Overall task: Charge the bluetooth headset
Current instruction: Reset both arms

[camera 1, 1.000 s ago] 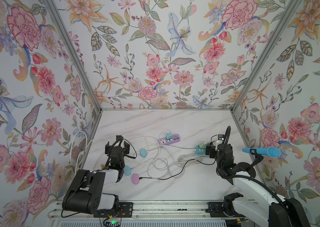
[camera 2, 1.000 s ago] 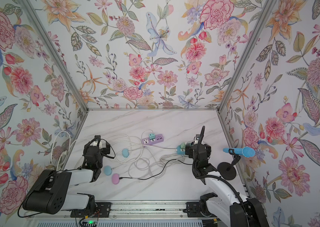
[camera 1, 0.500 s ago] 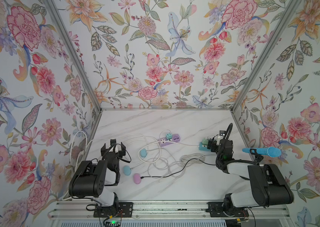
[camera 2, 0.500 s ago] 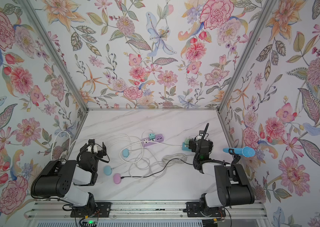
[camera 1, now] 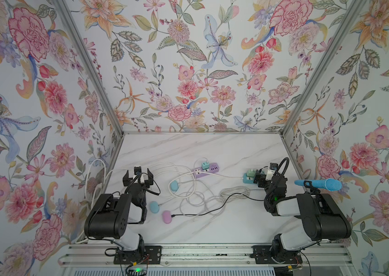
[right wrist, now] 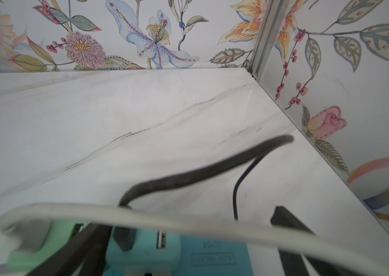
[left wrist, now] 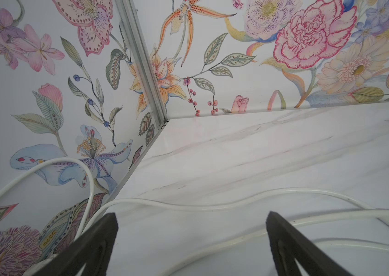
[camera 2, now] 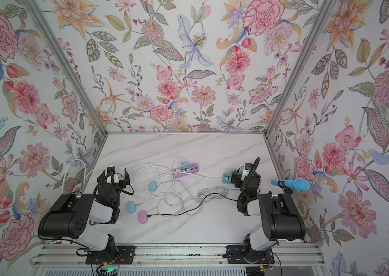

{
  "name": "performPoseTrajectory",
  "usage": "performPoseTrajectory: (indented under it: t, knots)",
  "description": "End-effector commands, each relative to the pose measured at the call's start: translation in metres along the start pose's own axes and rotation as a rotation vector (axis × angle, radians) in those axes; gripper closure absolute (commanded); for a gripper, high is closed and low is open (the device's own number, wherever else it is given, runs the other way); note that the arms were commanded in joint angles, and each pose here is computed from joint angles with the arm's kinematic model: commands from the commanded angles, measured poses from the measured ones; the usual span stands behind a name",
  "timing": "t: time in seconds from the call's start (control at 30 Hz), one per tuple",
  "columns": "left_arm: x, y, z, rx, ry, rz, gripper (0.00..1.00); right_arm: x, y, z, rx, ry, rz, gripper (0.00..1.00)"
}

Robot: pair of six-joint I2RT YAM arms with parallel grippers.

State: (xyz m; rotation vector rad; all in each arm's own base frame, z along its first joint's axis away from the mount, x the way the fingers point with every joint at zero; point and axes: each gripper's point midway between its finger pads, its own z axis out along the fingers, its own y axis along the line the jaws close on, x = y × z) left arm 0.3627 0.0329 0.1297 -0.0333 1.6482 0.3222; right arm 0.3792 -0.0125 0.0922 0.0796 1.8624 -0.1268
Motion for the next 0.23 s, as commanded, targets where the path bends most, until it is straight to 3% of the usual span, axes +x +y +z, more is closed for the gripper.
performPoseTrajectory:
  t: [0.0,0.2]
  knots:
    - [-0.0088,-0.0032,0.0104,0.042,-0.018,-0.002,0.0,-0.0159,-0.0016,0.0002,0.001,-0.065,0.003,0.01]
    - [-0.0126,0.0008,0.0032,0.034,-0.052,-0.013,0.0,-0.0158,-0.0015,0.0001,0.002,-0.065,0.003,0.01]
